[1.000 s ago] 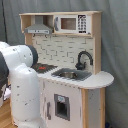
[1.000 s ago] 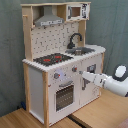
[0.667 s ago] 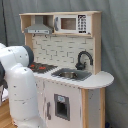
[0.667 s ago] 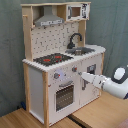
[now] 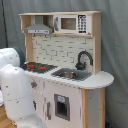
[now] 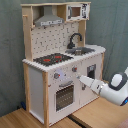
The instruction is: Play with the kitchen
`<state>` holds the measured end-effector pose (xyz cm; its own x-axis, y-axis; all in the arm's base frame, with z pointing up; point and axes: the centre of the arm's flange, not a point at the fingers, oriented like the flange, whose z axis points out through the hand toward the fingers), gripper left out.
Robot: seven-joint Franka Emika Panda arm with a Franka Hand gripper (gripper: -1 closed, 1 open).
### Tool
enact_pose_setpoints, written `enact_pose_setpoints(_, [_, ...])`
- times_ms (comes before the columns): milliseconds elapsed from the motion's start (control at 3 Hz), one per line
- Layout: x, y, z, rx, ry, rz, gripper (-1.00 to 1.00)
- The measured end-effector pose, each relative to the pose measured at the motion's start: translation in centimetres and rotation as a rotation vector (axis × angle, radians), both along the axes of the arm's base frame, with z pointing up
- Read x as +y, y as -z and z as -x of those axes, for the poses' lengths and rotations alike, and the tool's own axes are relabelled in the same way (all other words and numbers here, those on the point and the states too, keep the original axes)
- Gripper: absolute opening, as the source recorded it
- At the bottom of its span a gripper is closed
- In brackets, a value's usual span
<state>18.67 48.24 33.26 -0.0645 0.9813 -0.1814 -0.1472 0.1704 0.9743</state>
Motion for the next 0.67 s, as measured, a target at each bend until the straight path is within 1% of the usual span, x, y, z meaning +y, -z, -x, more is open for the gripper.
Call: enact_pose_setpoints(667, [1.7,3.1,-0.3,-0.007,0.02,-0.113,1.0])
